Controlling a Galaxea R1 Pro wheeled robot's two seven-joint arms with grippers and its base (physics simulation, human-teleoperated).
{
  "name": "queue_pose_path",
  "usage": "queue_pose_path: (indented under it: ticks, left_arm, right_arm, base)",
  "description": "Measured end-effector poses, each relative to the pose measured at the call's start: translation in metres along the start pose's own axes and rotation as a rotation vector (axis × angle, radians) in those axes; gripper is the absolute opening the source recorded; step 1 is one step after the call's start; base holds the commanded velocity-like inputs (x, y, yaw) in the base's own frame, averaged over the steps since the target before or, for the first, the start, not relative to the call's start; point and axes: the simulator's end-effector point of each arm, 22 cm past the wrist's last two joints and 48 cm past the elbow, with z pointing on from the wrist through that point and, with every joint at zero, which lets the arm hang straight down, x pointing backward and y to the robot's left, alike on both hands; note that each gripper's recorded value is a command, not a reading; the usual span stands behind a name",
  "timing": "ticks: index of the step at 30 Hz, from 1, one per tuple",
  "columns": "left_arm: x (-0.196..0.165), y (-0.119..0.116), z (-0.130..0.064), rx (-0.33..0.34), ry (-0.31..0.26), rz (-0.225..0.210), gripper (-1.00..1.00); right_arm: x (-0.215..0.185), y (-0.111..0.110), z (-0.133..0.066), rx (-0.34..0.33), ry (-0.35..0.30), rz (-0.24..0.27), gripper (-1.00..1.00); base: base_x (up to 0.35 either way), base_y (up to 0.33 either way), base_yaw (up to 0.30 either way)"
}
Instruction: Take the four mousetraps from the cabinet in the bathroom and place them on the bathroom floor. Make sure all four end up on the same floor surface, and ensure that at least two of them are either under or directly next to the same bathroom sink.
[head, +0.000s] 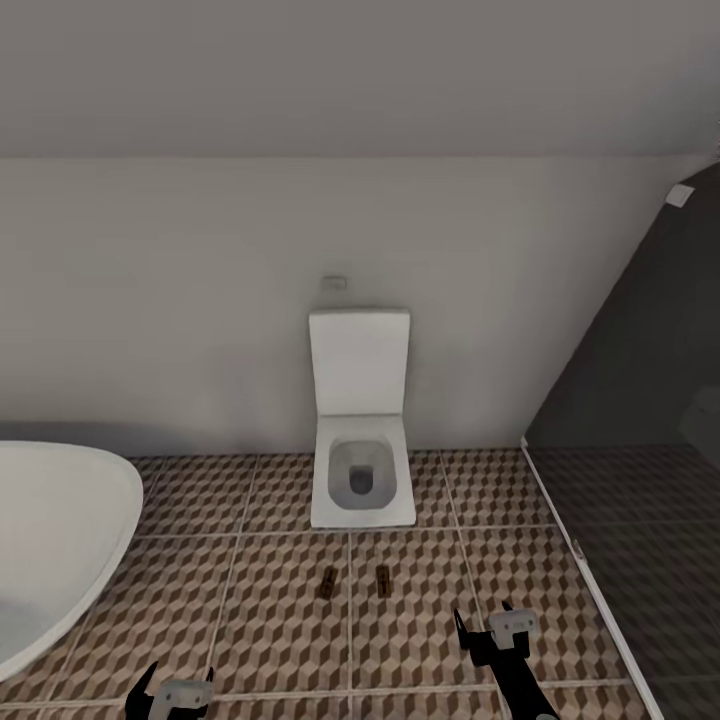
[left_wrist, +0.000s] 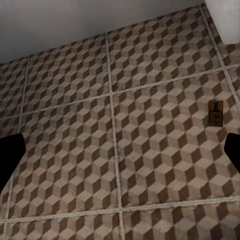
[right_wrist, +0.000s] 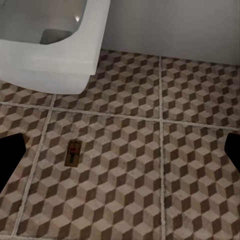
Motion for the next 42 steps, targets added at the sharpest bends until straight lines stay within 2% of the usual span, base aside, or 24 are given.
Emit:
queue_pose_path:
  ticks: [42]
  left_arm:
    - [-0.03,0.006,0.002,-0.015,-0.064,-0.01,1.0]
  right_arm:
    - [-0.035,-0.003,-0.001,0.008,-0.067,-0.002,1.0]
  base:
    - [0.0,0.0,0.0]
